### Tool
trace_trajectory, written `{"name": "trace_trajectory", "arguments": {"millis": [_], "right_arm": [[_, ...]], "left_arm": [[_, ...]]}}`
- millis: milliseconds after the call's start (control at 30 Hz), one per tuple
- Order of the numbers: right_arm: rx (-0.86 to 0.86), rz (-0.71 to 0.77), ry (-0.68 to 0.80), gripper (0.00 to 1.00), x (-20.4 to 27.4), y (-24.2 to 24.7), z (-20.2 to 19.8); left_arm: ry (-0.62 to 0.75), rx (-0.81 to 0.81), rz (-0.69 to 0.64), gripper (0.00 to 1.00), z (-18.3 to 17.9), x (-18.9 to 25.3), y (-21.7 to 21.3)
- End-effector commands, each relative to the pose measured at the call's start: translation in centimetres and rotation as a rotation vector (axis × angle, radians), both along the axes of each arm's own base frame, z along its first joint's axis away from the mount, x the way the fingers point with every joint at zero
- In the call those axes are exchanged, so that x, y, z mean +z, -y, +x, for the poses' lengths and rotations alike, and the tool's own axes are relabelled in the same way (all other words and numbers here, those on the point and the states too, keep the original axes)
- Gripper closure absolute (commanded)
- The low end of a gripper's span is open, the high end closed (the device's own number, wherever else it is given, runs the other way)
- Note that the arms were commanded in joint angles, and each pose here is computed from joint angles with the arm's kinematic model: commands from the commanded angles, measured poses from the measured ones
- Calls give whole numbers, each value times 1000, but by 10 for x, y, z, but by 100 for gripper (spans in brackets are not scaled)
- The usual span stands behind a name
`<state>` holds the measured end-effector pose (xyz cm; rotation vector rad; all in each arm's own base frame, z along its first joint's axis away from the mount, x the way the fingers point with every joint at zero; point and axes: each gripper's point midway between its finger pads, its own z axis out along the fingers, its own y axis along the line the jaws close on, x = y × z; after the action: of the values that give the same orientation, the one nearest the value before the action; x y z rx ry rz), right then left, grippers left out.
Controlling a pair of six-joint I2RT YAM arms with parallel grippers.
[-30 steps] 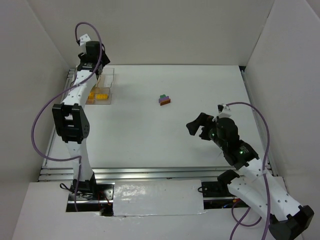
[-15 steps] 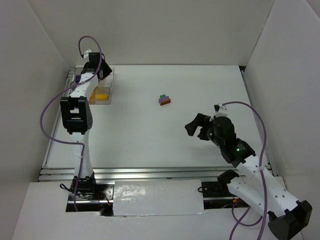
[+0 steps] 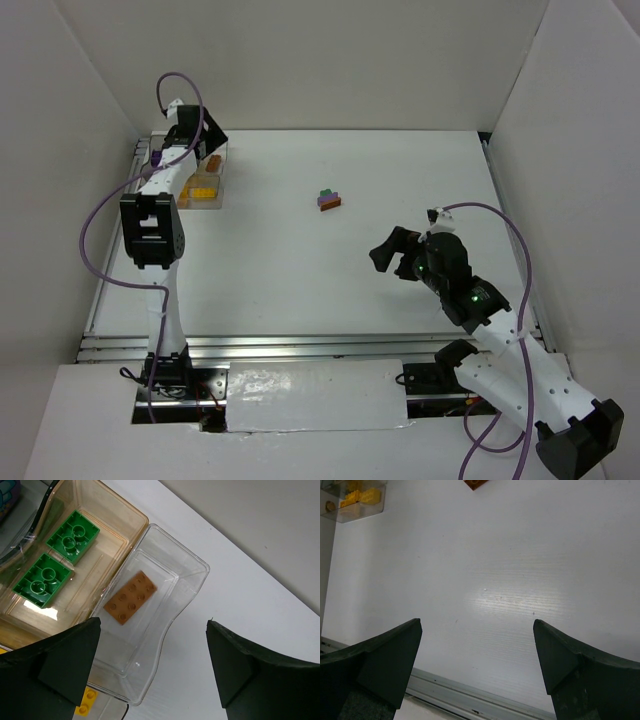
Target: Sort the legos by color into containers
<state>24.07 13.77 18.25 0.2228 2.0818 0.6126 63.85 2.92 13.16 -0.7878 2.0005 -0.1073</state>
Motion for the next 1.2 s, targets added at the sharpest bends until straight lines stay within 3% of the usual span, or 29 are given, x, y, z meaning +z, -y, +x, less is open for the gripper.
{"name": "trace_trajectory", "arguments": {"millis": [0,167,300,500,600,800,933,1167], "right_arm": [[2,7,33,0,8,-1,5],[-14,16,32,0,6,0,7],[-35,30,33,0,7,1,9],[-82,72,85,0,26,13,-2],[-63,55,81,0,27,13,-6],[-30,30,78,0,23,11,-7],[-1,34,80,0,23,6,-8],[21,40,72,0,20,1,-6]], "left_arm": [[144,19,13,0,0,72,-6],[203,-114,20,0,-13,114,27],[210,-435,140,0,-26,122,145],[263,-1015,204,0,-59,76,296],[210,-1193,242,1,-74,35,338],[108,-1289,279,1,-90,-20,362],[38,-1317,379,1,-96,-50,360],[-29,-1384,404,0,-110,-75,361]]}}
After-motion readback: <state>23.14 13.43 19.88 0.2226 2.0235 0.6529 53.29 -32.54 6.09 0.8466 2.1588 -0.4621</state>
